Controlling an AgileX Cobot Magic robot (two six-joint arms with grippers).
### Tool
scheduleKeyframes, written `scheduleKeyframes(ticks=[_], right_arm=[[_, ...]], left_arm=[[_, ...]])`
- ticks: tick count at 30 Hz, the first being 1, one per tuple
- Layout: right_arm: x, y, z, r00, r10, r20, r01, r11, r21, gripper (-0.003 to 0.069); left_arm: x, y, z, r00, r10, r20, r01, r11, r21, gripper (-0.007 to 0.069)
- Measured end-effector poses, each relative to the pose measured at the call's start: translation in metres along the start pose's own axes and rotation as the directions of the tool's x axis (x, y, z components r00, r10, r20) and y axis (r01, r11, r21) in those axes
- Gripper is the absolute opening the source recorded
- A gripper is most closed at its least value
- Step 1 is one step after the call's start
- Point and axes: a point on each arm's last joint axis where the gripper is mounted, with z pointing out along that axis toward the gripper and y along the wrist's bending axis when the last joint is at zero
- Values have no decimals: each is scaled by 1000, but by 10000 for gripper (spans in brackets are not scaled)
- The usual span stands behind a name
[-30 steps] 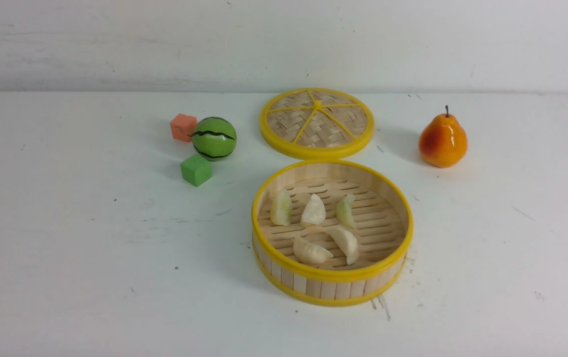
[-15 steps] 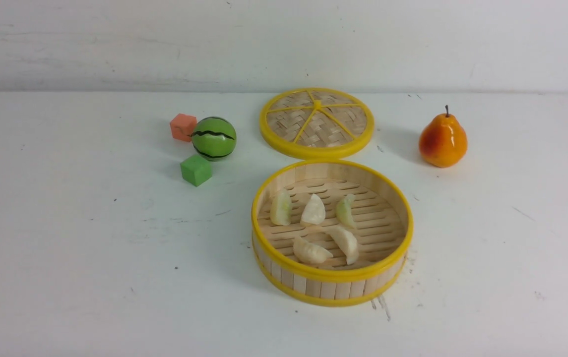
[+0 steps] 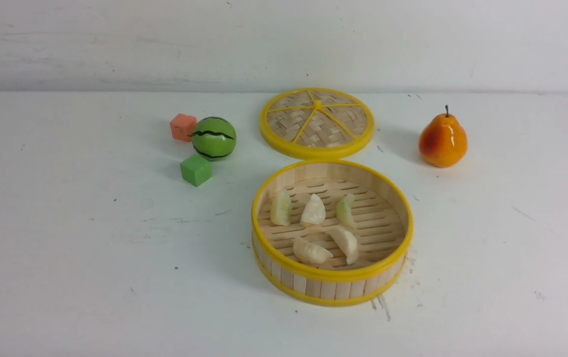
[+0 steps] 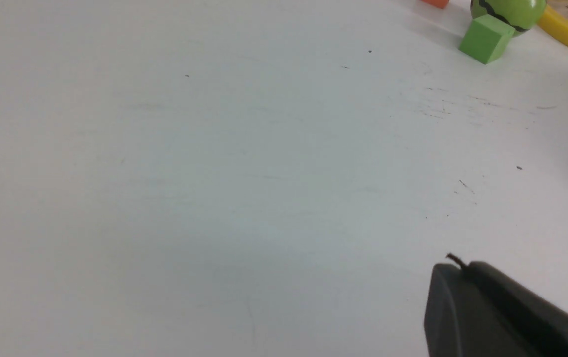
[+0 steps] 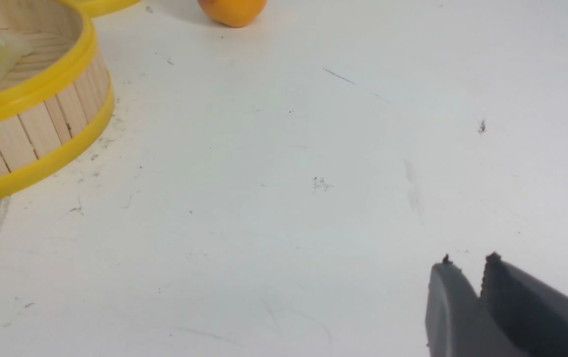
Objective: Put the dumplings into the steamer on the white table.
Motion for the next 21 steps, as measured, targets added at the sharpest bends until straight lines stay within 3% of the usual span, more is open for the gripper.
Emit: scheduleKeyframes(ticks=[21], right_arm=[[0, 0, 0, 1000, 0, 0, 0, 1000, 0, 132]], left_arm=[[0, 0, 0, 1000, 0, 0, 0, 1000, 0, -13]])
